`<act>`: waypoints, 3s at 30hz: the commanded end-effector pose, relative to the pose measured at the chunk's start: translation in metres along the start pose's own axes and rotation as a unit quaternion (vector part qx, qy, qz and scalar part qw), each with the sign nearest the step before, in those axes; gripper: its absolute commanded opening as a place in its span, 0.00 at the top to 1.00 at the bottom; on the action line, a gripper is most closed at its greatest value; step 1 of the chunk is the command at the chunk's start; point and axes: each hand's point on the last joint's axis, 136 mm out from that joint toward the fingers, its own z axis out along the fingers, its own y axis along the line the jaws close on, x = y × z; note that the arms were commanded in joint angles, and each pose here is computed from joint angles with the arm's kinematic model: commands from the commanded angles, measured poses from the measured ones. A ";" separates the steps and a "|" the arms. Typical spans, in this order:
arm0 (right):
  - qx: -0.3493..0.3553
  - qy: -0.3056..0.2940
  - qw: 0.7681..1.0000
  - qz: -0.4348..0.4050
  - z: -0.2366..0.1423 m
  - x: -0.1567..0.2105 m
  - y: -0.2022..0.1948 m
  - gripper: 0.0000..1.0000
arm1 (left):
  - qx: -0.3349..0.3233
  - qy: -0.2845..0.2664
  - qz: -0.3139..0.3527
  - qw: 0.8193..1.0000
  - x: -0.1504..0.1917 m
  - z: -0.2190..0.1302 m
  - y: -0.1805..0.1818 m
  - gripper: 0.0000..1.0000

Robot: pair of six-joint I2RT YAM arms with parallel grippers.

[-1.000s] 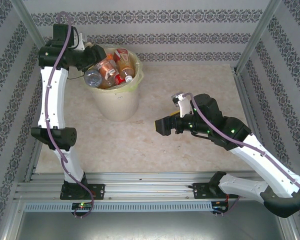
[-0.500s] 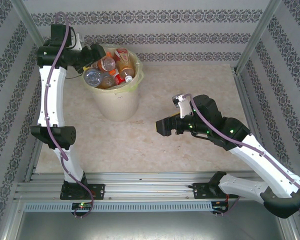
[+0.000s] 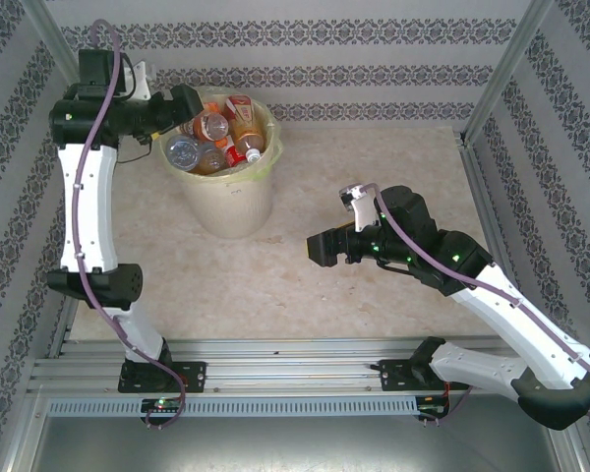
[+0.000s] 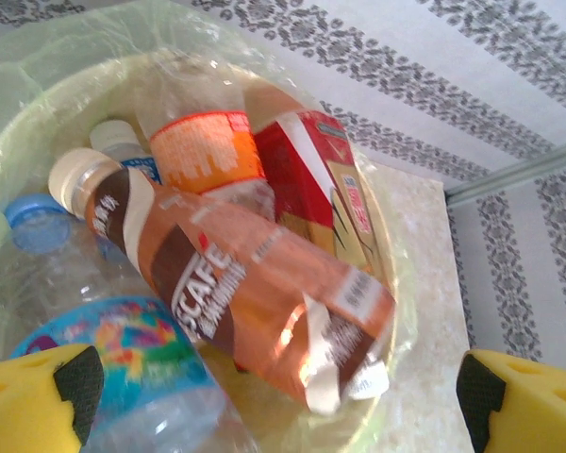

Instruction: Put the plastic bottles in the bin

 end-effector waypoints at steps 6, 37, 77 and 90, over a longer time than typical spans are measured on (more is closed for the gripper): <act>-0.011 -0.005 1.000 0.010 0.001 -0.004 0.003 0.04 | -0.006 0.029 0.075 0.997 0.022 0.010 -0.001 0.00; -0.002 -0.003 1.000 0.012 0.001 -0.004 0.001 0.04 | 0.016 0.012 0.077 0.997 0.007 0.017 -0.015 0.00; 0.015 -0.022 0.999 0.023 -0.006 -0.008 -0.008 0.04 | -0.159 -0.008 0.074 0.984 -0.013 0.040 0.059 0.05; 0.022 -0.043 0.999 0.013 -0.008 -0.016 -0.010 0.02 | 0.004 -0.128 0.116 0.985 -0.045 -0.026 -0.031 0.00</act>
